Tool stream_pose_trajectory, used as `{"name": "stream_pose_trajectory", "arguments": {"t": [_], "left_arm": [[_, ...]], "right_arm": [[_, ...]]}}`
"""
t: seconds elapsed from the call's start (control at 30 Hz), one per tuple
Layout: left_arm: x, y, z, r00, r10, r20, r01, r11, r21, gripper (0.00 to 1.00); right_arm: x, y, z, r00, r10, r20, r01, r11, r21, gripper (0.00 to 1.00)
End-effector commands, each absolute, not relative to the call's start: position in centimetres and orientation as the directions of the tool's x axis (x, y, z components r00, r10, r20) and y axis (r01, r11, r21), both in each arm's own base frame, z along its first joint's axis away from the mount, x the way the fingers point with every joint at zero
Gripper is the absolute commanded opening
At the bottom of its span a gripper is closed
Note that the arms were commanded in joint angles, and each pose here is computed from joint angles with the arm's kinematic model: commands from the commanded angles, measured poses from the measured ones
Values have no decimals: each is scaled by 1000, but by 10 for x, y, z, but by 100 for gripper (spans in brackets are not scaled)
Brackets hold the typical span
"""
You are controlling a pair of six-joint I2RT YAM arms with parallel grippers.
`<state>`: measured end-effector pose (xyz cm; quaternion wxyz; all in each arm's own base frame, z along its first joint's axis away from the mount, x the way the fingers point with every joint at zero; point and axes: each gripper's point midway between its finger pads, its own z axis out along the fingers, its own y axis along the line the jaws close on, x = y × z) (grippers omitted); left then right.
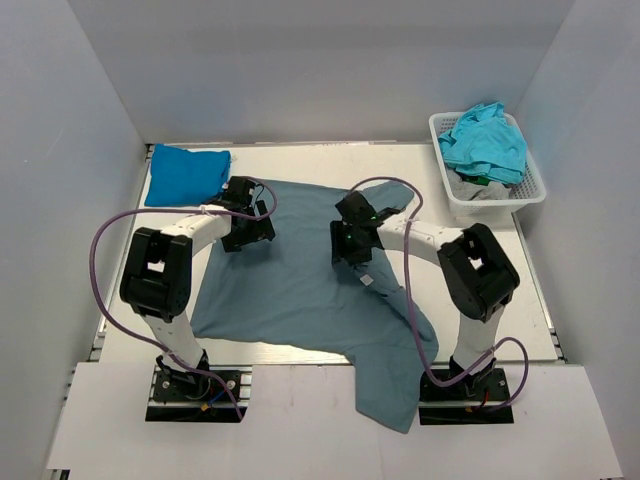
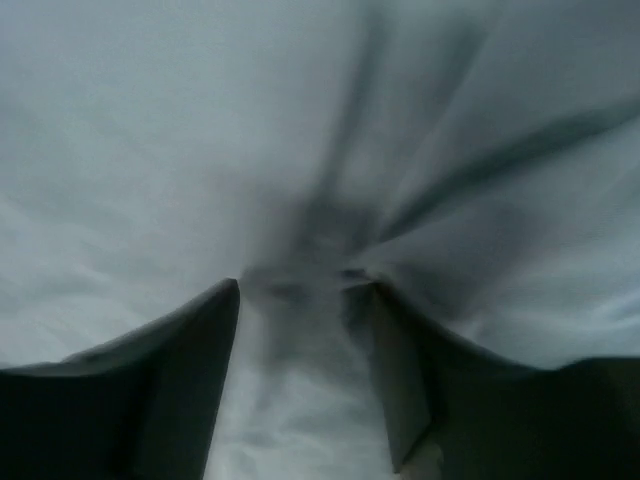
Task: Fold and stack the t-shirts
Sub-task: Flatten out the tshirt
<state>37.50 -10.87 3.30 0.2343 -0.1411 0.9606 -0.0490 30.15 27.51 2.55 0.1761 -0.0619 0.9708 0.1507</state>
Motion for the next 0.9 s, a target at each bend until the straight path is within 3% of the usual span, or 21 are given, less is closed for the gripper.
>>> {"name": "stream_pose_trajectory", "arguments": {"t": [0.0,0.1,0.23,0.33,0.53,0.87], "left_arm": [[382,-106,40,-835,-304,-459,-259,953,-159,99],[383,-110,37,-841,-303,-448,-251,952,-173,99],[382,-109,33,-845,-302,-440,-253,953,-168,99],[381,-109,29,-849,-301,-434,-255,953,-163,99],[382,-105,26,-850,-308,-427,-265,951,-158,99],[379,-101,22,-854,-306,-421,-275,952,-133,99]], "right_arm": [[314,272,54,-890,-74,-450,-175,967,187,66],[317,273,79,-859,-72,-508,-197,961,196,86],[310,272,102,-841,-71,-536,-236,940,247,86],[307,259,105,-825,-121,-552,-266,945,191,89],[309,234,88,-826,-188,-532,-287,952,108,90],[314,245,55,-818,-282,-502,-426,883,197,86]]}}
